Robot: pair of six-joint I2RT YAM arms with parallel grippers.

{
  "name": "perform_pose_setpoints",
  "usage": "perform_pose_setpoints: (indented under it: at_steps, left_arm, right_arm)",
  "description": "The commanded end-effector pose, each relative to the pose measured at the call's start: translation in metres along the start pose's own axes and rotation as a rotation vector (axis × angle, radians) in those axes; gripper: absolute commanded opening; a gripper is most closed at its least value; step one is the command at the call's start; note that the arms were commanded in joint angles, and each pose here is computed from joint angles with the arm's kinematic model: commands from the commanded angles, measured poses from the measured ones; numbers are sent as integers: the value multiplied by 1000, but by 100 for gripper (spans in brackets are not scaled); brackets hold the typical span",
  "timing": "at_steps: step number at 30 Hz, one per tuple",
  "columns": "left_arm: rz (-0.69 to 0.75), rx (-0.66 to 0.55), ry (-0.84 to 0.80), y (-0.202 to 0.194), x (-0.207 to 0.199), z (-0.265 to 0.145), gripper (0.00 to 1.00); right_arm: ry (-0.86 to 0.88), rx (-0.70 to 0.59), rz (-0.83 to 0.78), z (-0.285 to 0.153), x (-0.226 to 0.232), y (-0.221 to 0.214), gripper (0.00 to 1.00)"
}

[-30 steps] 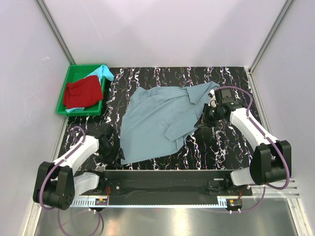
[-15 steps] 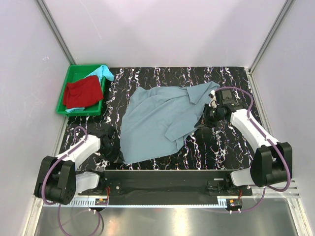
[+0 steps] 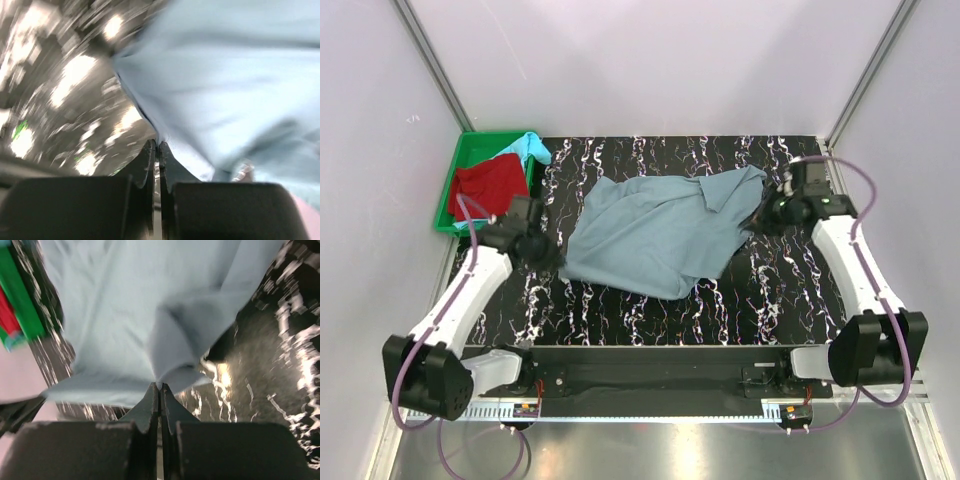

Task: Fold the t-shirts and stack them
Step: Flatten the tshirt out

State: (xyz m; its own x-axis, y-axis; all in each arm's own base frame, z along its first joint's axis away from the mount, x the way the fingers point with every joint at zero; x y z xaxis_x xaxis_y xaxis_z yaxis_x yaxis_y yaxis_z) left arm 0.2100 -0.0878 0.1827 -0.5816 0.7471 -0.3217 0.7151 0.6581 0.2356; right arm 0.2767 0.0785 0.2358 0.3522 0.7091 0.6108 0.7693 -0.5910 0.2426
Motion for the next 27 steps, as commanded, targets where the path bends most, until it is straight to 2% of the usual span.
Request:
perform_pose_setpoints:
  at_steps: [1,5,7,8,10,15,19,20,21,23,27]
  left_arm:
    - [215,-253,-143,37,-25,-55,0]
    - [342,-462,-209,66,-43,-109,0]
    - [367,-560,-246,79,-53,-141,0]
    - [388,-602,-233,85,-54,-152,0]
    - [400,-695,-280,95,-64,-192,0]
    - [442,-893,-391,113,-83,-268,0]
    - [542,-974,-599,104,-97,-315,0]
    - [636,-987,-714,90,-98,-333,0]
    - [663,-1026,-768,86,-97,-346,0]
    - [684,-1103,-822,74,-83,-371,0]
    - [653,-1264,-893,57,-56,-427,0]
  right_arm:
    - [46,-218,27,-47,20,34,0]
    - [84,-404,55,-87,42,80,0]
    - [84,-455,52,-103,49,97,0]
    - [104,-506,31,-119,66,112,0]
    - [68,-545,10,-136,74,122,0]
    - [176,-771,-35,-207,118,143,0]
    - [279,-976,-117,-283,141,124,0]
    - [323,-1050,-160,-312,145,108,0]
    - [323,-1102,-173,-325,144,101,0]
    - [346,-1226,-208,-354,137,78,0]
    - [417,-1374,-176,-388,128,48,0]
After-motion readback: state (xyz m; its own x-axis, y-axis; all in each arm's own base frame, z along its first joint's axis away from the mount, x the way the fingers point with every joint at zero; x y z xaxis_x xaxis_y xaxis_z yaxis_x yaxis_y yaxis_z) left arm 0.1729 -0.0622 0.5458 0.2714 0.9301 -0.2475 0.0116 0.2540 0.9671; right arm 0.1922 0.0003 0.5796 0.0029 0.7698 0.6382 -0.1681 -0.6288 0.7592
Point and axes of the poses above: each gripper's point midway between its finger pads, its own z axis out along the fingers, its own x axis along the line the jaws close on, y = z × x, the point moved 7 cm from there along -z, back along the fingers, and after that the axes turned 9 degrees about z, right-handed, at the moved point
